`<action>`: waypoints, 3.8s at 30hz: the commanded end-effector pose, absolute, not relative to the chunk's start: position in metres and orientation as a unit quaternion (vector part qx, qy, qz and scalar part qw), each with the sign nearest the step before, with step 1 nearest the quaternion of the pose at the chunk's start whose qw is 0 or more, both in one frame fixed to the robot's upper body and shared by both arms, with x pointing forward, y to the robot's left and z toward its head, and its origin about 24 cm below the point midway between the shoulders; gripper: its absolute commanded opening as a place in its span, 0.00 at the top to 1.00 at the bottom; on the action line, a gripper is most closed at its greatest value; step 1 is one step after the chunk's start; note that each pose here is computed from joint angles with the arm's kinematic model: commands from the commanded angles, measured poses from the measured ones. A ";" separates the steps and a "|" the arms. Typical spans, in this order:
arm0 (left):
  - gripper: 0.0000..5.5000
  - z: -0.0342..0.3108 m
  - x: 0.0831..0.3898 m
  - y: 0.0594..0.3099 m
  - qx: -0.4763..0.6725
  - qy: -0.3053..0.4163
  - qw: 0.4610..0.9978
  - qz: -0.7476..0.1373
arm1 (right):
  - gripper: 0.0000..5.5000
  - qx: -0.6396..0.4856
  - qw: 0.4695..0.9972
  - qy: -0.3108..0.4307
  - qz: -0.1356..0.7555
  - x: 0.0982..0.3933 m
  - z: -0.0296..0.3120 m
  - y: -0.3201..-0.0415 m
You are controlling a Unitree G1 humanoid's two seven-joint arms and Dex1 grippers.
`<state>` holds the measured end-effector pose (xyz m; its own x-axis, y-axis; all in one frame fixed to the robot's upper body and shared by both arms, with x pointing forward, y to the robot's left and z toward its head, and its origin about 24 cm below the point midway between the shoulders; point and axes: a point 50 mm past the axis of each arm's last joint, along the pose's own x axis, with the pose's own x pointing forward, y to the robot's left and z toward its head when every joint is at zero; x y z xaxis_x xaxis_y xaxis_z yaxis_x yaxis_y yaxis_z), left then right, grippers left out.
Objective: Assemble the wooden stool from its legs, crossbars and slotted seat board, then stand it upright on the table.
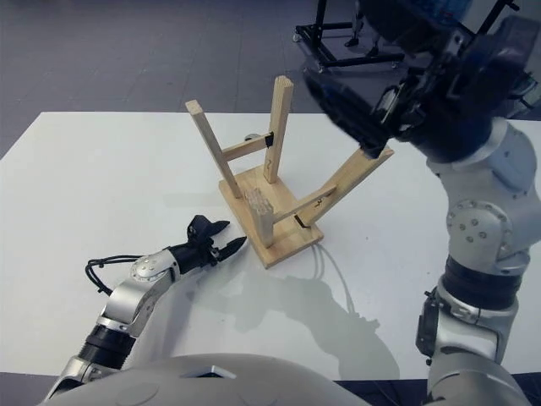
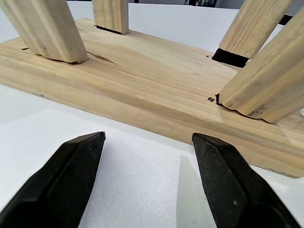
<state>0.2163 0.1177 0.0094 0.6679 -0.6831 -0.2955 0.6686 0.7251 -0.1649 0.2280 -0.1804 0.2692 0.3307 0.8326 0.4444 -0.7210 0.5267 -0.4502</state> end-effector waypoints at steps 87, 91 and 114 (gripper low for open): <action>0.39 0.147 0.174 0.128 -0.178 -0.065 0.867 -0.461 | 0.17 -0.206 0.912 -0.355 0.027 0.283 0.244 -0.255; 0.39 0.151 0.179 0.119 -0.181 -0.060 0.857 -0.479 | 0.17 -0.198 0.940 -0.279 -0.002 0.299 0.224 -0.293; 0.39 0.140 0.203 0.108 -0.110 0.023 0.852 -0.511 | 0.17 -0.026 0.977 -0.122 0.173 0.291 0.139 -0.261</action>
